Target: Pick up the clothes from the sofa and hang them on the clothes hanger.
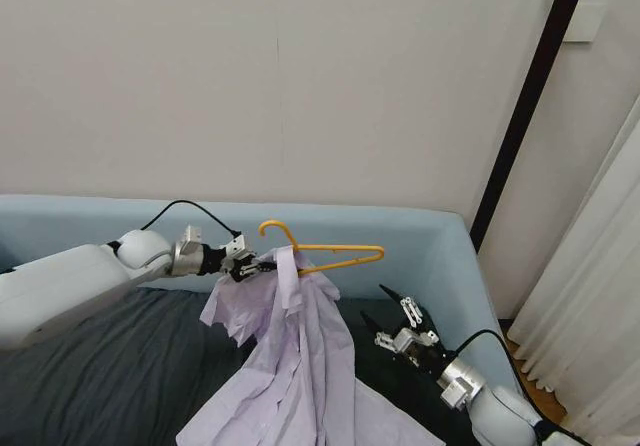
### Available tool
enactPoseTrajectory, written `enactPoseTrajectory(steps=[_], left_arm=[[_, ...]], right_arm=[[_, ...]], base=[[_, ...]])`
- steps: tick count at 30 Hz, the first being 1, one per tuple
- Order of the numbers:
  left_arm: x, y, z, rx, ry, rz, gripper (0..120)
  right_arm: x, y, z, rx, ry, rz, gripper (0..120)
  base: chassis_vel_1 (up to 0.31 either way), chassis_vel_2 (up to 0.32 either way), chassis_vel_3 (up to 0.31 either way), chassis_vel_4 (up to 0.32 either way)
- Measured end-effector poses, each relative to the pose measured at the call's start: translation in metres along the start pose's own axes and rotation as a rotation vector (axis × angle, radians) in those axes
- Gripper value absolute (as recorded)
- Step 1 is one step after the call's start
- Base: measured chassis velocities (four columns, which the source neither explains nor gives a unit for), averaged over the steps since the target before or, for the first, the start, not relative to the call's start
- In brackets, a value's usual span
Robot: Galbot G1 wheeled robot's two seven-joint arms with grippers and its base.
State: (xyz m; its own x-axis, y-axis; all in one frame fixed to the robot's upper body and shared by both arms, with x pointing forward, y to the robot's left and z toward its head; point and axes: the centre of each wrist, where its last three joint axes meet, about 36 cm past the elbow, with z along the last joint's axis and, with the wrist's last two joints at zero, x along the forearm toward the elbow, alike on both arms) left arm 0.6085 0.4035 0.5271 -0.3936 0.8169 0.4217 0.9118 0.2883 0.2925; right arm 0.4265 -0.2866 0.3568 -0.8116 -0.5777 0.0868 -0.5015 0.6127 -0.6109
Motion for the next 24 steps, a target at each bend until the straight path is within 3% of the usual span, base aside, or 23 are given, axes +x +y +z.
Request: enactPoseTrajectory(steps=[4, 10, 15, 24], left_arm=[[0.021, -0.025, 0.024, 0.039, 0.009, -0.004, 0], [0.047, -0.052, 0.039, 0.065, 0.005, -0.007, 0], [0.076, -0.069, 0.037, 0.056, -0.002, -0.009, 0], [0.104, -0.072, 0.021, 0.026, -0.001, -0.015, 0]], right_arm=[[-0.015, -0.003, 0.013, -0.163, 0.173, -0.049, 100], [-0.057, -0.010, 0.025, -0.216, 0.288, -0.067, 100], [-0.093, 0.001, 0.036, -0.172, 0.358, -0.141, 100], [-0.127, 0.027, 0.068, -0.069, 0.457, -0.307, 100]], base=[[0.000, 0.000, 0.000, 0.000], [0.000, 0.000, 0.000, 0.000], [0.000, 0.000, 0.000, 0.000], [0.000, 0.000, 0.000, 0.000]])
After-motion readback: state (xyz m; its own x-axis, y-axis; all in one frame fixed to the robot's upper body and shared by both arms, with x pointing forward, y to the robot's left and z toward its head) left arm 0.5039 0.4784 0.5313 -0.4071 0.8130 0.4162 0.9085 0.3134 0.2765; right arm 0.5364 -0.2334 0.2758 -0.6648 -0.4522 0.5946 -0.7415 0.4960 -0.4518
